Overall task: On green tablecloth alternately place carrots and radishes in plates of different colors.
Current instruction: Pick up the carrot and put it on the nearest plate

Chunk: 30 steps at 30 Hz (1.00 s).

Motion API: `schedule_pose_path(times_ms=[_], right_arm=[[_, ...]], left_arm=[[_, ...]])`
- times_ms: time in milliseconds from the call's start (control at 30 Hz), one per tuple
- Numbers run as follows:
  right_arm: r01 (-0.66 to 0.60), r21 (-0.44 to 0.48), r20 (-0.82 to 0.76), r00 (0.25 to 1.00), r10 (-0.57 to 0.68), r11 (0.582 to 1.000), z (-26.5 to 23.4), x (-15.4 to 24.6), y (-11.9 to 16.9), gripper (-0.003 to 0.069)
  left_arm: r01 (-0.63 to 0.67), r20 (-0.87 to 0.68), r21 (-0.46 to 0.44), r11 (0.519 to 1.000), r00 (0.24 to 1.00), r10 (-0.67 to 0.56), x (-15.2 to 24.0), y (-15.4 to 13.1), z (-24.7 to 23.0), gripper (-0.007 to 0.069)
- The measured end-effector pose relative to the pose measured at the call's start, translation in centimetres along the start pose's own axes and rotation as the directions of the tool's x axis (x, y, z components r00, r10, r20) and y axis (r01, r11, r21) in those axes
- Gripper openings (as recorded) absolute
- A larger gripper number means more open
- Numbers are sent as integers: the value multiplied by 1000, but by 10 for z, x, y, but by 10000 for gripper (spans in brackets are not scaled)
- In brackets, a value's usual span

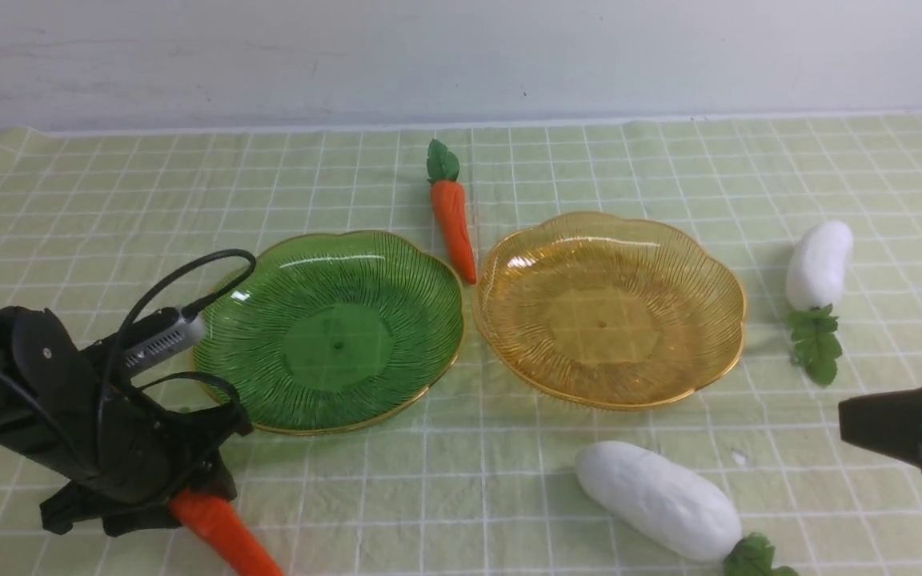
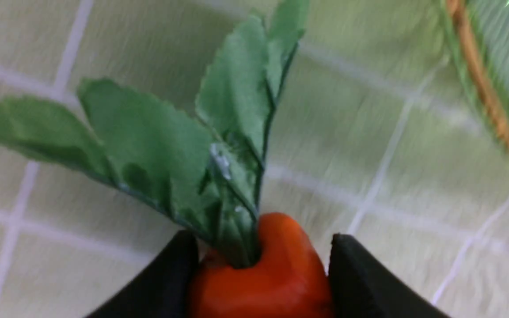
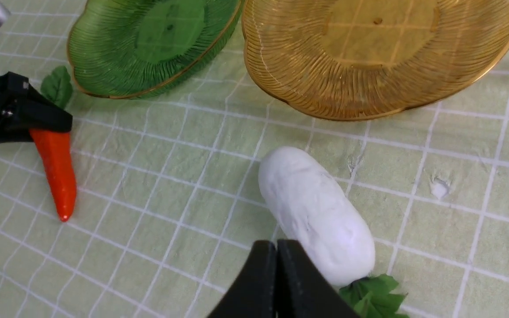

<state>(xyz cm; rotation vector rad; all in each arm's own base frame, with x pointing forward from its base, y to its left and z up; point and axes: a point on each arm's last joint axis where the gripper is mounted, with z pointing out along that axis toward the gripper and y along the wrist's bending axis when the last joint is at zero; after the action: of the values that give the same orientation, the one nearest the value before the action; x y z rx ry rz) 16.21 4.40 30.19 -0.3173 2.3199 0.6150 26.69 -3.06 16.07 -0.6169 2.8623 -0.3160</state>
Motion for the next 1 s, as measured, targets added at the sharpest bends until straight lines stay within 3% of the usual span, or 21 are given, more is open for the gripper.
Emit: schedule_pose_path(times_ms=[100,267,467,567,700,767,867,900,1000], right_arm=[[54,5,-73,996,-53,999,-4,-5,1,-15],[142,15,-91,986,-140,990,-5,-23,-1,-1],[229,-66,-173,956,-238,971,34,-29,4,85],[306,-69,-256,914,-314,949,74,-25,8,198],[349,-58,-358,868,-346,935,113,-15,6,405],[356,-60,-383,854,-351,932,120,-12,4,445],[364,-64,-440,826,-353,929,137,-5,0,568],[364,-64,-467,812,-351,929,148,-1,-3,628],[379,-66,-481,799,-362,923,163,4,-4,680]], left_arm=[[-47,-7,-10,999,999,47,-1,-3,-18,340],[-140,136,75,987,982,129,-14,-23,-76,340],[-213,308,186,959,940,149,-47,-55,-127,340],[-219,328,200,955,933,146,-73,-70,-125,340],[-210,285,179,961,946,153,-101,-79,-89,340],[-213,273,171,962,948,161,-108,-81,-78,340],[-211,242,158,965,955,170,-119,-83,-55,340],[-207,221,153,966,960,171,-125,-84,-41,353],[-204,197,144,968,965,174,-135,-87,-21,440]])
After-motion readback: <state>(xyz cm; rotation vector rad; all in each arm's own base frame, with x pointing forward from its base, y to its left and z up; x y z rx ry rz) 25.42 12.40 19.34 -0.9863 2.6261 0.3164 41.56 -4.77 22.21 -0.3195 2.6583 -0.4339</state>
